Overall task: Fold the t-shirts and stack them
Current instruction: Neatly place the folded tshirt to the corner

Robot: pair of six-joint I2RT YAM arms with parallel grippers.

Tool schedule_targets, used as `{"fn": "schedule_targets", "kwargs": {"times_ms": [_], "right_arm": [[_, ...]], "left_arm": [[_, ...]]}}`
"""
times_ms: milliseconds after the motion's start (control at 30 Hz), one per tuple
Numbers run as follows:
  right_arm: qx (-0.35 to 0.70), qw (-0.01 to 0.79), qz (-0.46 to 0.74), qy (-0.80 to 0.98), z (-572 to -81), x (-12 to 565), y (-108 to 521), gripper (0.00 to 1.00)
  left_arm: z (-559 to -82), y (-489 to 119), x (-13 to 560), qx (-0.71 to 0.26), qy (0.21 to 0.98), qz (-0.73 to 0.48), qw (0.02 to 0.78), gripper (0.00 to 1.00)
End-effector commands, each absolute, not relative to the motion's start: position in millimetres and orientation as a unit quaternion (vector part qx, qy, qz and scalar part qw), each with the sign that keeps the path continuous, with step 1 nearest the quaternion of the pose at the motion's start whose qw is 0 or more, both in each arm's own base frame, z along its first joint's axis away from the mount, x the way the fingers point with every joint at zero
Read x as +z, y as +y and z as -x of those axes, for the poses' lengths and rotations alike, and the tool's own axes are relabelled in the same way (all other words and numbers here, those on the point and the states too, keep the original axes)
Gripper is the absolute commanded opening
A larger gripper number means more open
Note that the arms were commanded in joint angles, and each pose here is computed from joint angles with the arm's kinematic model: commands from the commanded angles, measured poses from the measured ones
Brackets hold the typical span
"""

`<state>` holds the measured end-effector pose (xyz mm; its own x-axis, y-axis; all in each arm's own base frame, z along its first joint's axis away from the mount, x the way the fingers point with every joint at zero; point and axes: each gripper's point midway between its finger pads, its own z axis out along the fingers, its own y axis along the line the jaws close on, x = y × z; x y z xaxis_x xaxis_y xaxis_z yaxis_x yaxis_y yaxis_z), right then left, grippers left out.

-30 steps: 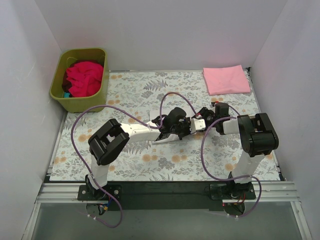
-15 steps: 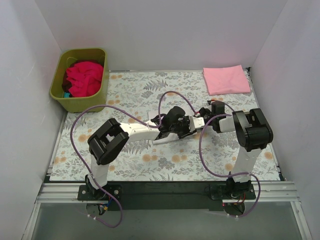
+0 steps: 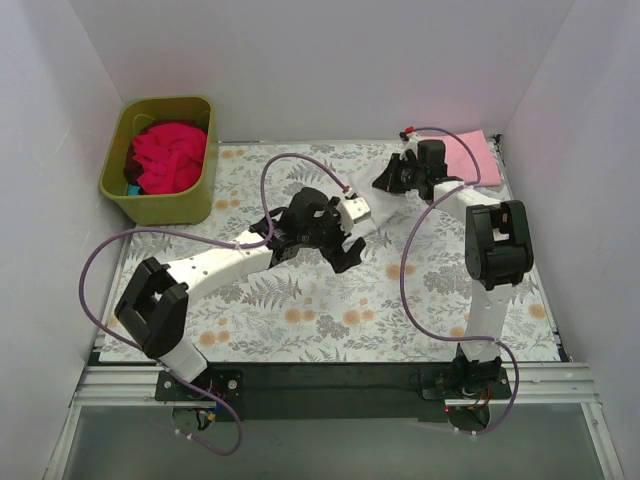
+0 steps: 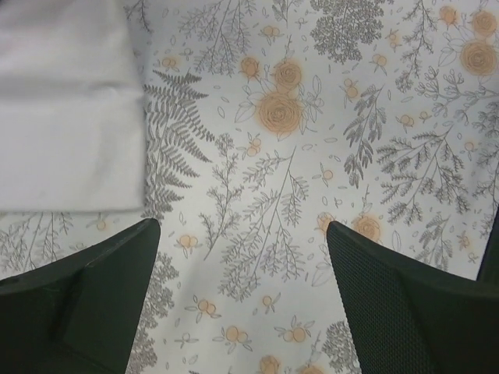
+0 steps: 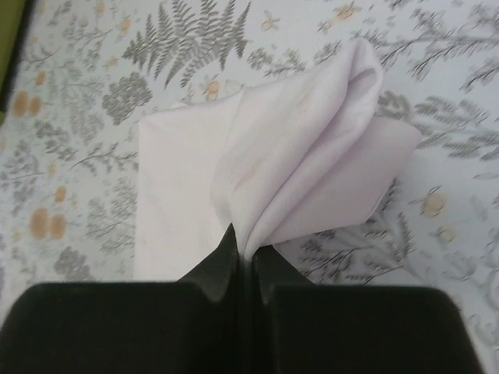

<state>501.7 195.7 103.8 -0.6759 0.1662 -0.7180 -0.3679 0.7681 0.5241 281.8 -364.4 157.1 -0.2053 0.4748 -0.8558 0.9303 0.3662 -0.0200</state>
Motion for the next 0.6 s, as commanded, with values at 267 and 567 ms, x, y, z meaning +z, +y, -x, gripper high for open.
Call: {"fn": "schedule_targets", "kwargs": {"times_ms": [267, 567], "right_arm": [[0.179, 0.464, 0.154, 0.854, -590, 108, 128, 0.01], [0.127, 0.534, 0.172, 0.818, -639, 162, 90, 0.01]], "left_arm": [[-242, -303, 134, -0.272, 0.796, -0.426, 0.332, 0.90], [-238, -293, 125, -0.263, 0.802, -0.426, 0.325, 0.91]]}}
